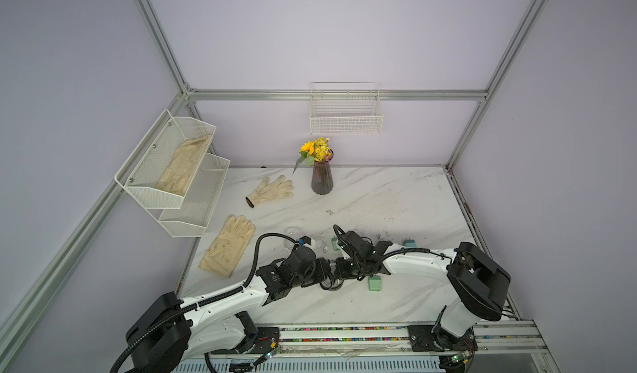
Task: Pack away charging kits
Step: Place the charging cable in the storage bag.
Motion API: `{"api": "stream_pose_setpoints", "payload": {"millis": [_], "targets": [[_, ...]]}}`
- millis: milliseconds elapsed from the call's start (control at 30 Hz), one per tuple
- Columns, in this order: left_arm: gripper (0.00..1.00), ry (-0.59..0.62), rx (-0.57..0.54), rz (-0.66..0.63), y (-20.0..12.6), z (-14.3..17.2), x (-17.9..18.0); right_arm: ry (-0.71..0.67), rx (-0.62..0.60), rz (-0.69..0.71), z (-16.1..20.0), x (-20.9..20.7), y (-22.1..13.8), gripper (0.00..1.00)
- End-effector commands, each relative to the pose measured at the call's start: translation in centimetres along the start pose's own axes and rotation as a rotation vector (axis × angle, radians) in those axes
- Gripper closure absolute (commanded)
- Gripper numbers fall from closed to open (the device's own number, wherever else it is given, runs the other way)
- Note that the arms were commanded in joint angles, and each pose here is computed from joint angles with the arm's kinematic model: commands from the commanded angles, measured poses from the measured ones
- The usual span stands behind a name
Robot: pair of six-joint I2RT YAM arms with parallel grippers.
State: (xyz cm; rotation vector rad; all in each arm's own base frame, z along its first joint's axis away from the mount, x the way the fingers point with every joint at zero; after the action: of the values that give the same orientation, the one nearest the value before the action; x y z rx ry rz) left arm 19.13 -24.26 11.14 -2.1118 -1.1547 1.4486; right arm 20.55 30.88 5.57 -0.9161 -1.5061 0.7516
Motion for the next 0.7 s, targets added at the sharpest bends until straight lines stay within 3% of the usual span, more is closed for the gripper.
{"api": "stream_pose_setpoints", "payload": {"millis": [0, 267, 400, 533, 667], "targets": [[1.0, -0.01, -0.022, -0.019, 0.3, 0.0, 1.0, -0.019, -0.004, 0.046, 0.0, -1.0, 0.2, 1.0], [1.0, 0.017, -0.014, -0.027, 1.0, 0.0, 1.0, -0.002, -0.072, 0.13, -0.7, -2.2, -1.5, 1.0], [1.0, 0.027, -0.005, -0.014, 1.5, -0.1, 0.5, -0.023, -0.032, 0.091, -0.3, -1.7, -0.5, 1.0], [1.0, 0.031, -0.007, -0.022, 1.6, -0.4, 0.4, -0.014, -0.019, 0.059, -0.1, -1.0, -0.5, 0.81], [1.0, 0.037, -0.006, -0.025, 1.6, -0.6, 0.2, 0.0, -0.077, 0.017, -1.1, 0.7, -3.0, 0.66]]}}
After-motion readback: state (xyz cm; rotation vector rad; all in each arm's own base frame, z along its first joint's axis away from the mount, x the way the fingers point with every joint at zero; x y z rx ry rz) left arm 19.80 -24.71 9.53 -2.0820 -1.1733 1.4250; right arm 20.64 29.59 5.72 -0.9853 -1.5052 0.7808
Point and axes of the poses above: each gripper's point midway between its finger pads, its own y axis out along the fingers, its own x axis along the line the jaws close on, z = x × y, the point moved 2 cm from there along -y, back along the fingers, and after that the axes turned 11 degrees about y, right-handed, at the moved point
